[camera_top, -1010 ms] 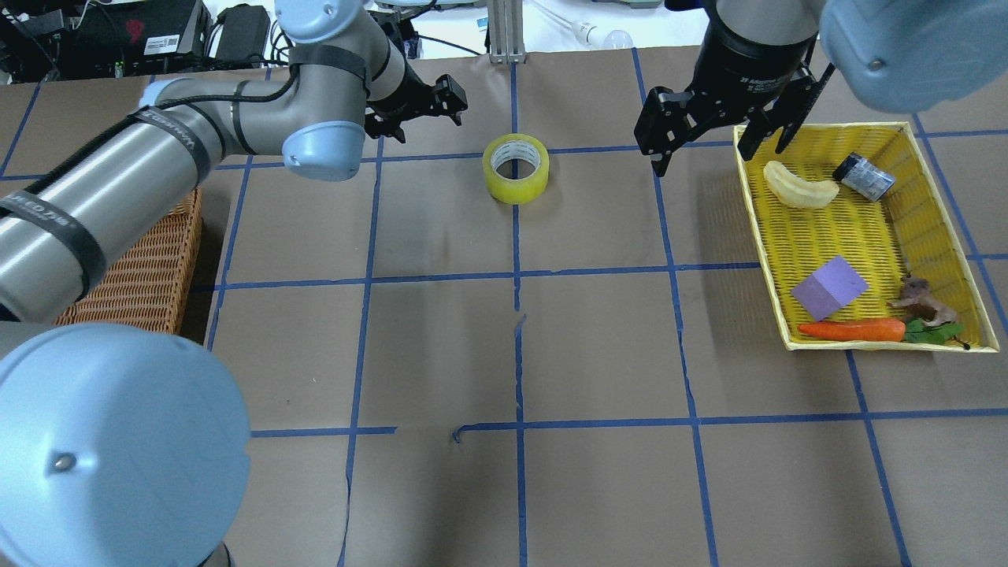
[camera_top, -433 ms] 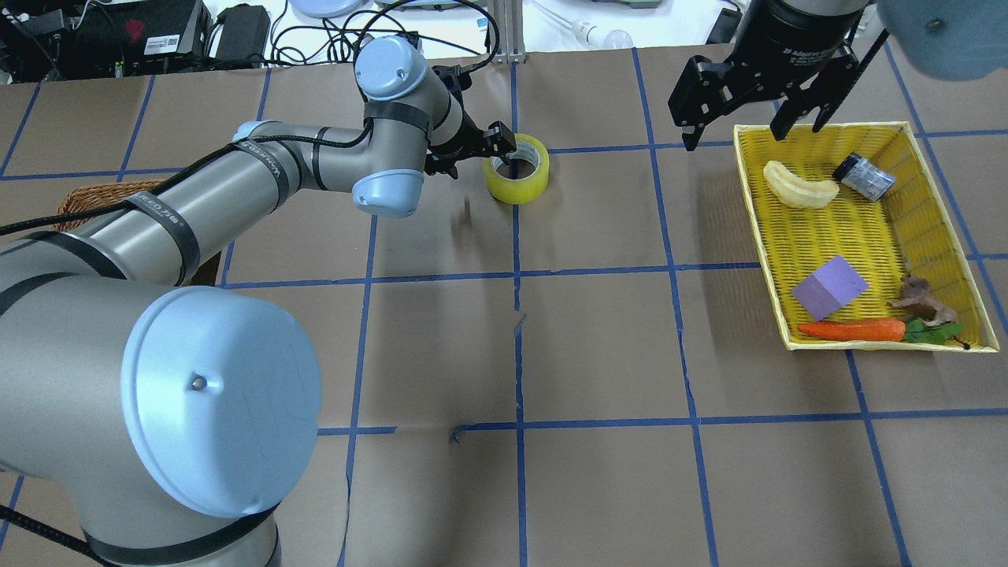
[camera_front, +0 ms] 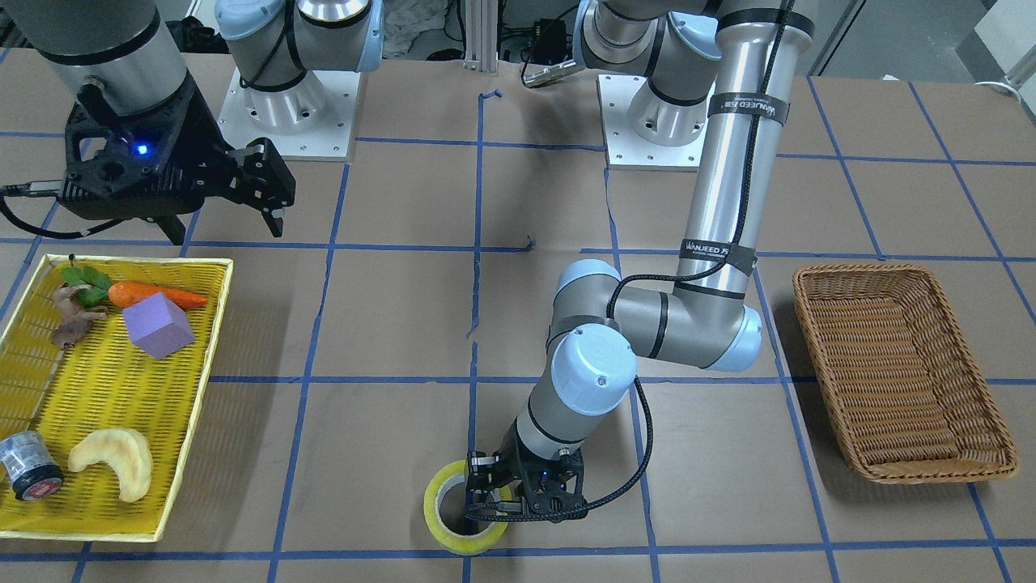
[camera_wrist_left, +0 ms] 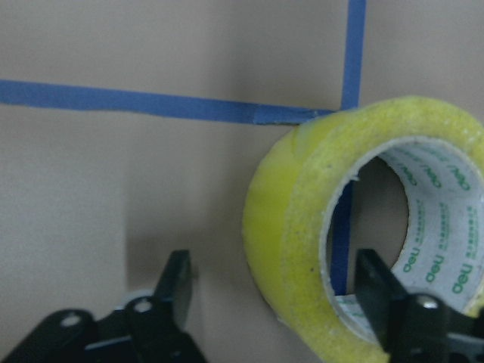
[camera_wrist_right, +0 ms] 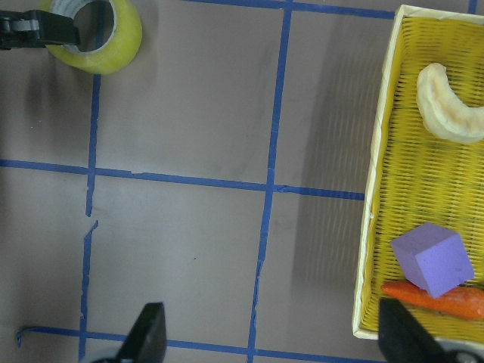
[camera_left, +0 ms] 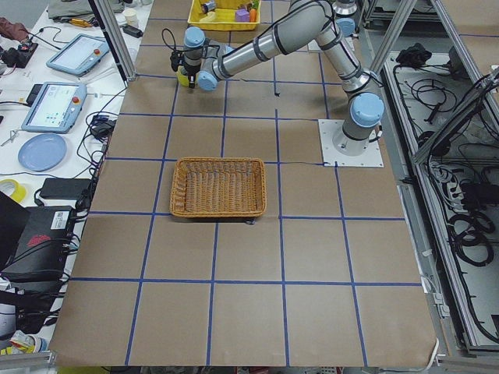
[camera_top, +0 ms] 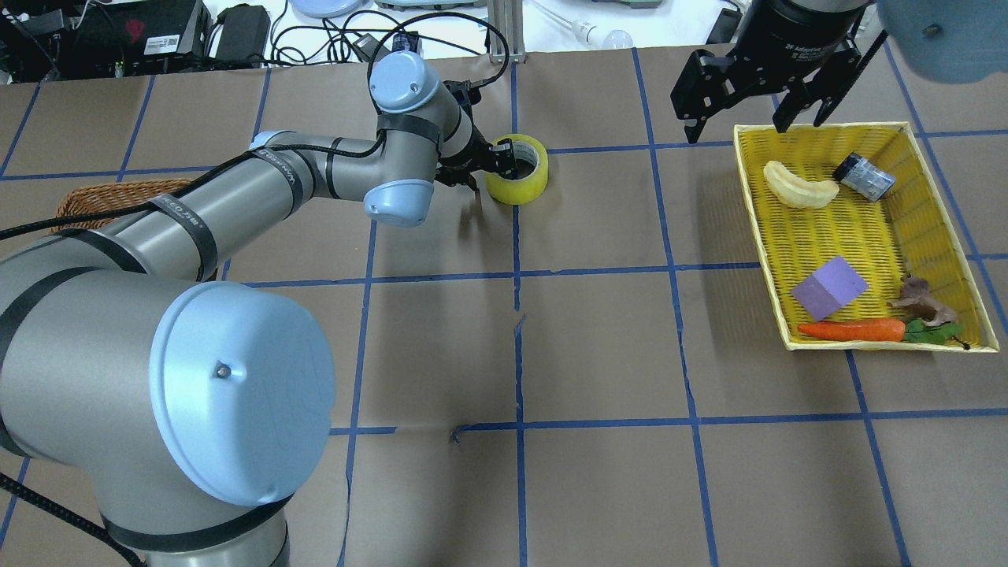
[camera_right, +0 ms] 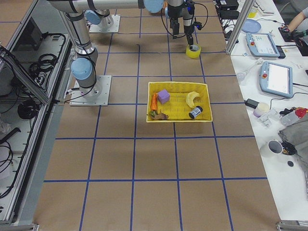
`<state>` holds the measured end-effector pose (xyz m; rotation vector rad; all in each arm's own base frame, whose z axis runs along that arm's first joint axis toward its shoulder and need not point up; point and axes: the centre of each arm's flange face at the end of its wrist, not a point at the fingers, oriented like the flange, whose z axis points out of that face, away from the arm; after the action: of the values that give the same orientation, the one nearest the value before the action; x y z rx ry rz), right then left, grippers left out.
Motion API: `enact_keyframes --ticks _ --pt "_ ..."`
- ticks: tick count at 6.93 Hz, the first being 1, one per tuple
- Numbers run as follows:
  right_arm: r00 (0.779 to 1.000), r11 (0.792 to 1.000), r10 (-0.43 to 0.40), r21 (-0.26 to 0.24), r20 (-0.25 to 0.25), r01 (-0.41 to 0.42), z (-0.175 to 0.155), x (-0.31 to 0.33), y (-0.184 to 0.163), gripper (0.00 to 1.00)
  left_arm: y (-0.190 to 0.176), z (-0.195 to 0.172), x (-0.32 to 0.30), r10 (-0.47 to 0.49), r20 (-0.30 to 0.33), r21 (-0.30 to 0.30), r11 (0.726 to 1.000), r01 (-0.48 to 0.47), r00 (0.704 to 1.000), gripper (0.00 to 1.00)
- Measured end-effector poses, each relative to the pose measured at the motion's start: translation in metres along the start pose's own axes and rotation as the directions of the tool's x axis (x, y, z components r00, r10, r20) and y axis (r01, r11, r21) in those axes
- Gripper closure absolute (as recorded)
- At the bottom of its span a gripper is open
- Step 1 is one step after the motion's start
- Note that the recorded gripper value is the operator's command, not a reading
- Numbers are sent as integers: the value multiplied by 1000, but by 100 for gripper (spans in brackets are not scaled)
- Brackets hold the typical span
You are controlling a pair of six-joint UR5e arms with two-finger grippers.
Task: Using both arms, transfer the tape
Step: 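Lower the left gripper onto the tape roll's rim and close it, then lift the tape roll with the left gripper and carry it over the wicker basket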
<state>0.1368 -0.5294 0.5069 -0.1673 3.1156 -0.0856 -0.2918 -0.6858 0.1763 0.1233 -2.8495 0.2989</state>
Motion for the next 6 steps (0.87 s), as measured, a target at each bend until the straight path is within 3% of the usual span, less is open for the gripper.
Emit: enact_keyframes --ticks 3,6 --pt "1000 1000 -11 8 -7 11 -1 1 -2 0 -13 -37 9 30 -2 33 999 -30 1000 100" --pt "1000 1000 -12 17 -8 13 -1 2 -2 0 -54 -152 -58 59 95 -33 998 -56 994 100"
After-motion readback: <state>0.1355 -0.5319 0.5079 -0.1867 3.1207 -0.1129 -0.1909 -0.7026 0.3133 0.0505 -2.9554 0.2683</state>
